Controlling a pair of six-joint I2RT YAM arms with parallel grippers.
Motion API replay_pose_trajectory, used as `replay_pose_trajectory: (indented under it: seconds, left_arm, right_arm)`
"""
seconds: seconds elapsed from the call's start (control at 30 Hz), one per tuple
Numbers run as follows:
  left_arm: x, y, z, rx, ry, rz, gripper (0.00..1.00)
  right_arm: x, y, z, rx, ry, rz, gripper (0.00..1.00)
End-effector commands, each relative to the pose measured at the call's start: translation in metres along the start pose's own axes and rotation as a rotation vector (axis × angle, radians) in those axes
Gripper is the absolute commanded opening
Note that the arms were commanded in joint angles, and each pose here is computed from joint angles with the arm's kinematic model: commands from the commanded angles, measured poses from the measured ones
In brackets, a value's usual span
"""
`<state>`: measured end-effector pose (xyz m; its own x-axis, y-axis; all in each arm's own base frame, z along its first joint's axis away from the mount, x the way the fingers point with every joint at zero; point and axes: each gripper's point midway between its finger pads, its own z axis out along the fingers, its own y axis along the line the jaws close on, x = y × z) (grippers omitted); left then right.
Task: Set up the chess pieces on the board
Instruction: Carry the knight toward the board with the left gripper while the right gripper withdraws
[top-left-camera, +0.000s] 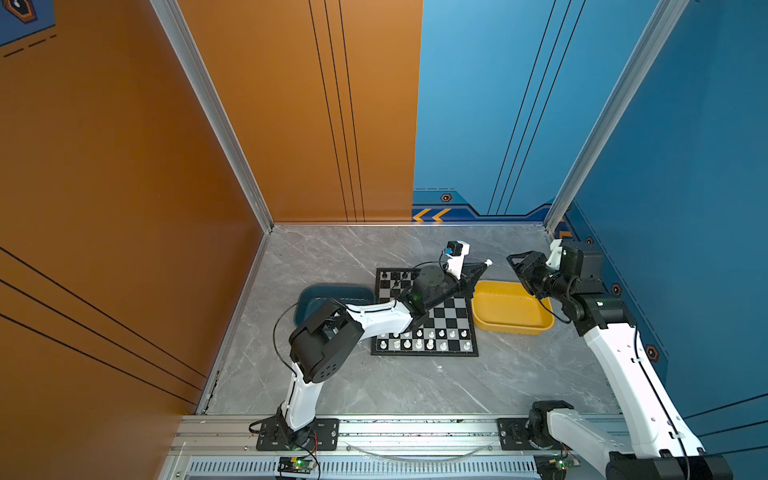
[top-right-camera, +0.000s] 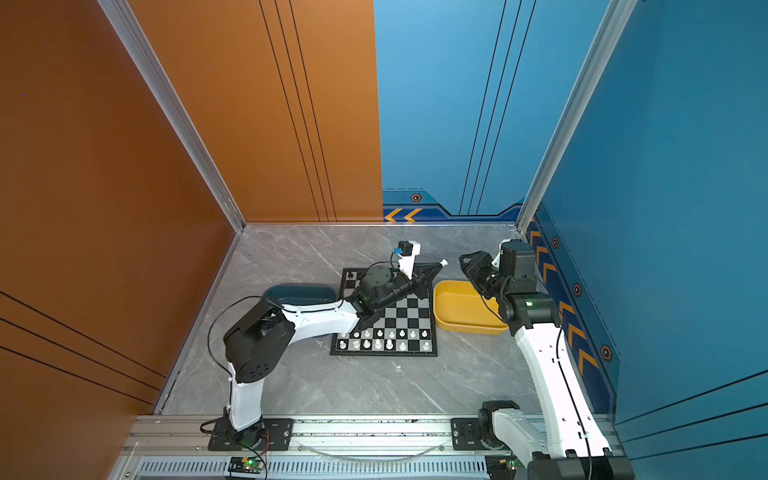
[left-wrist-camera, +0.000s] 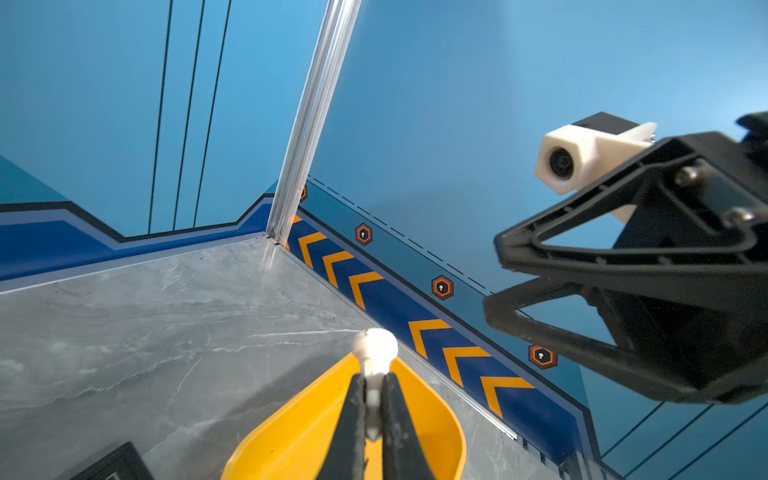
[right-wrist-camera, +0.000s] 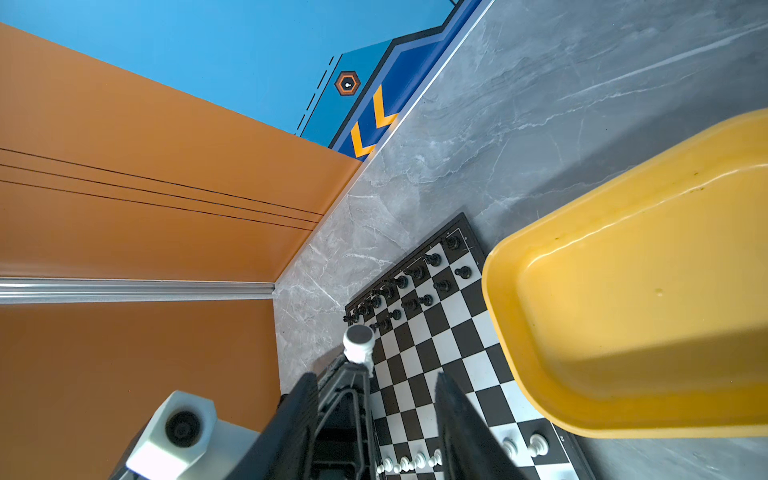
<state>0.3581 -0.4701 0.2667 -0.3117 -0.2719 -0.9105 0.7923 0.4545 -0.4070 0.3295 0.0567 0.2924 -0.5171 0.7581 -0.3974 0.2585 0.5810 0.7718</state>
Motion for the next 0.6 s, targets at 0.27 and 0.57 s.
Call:
replay_pose_trajectory:
  seconds: [0.27,0.57]
  left_arm:
    - [-0.044,0.003,-0.058,-0.144,0.307,0.151,0.00]
    - [-0.046,0.020,-0.133,-0.369,0.608,0.253,0.00]
  right_arm:
    - [0.003,-0.014,0.003,0.055,0.049,-0.048,0.47]
    - [0.007,-0.032,0.012,0.113,0.090,-0.080,0.46]
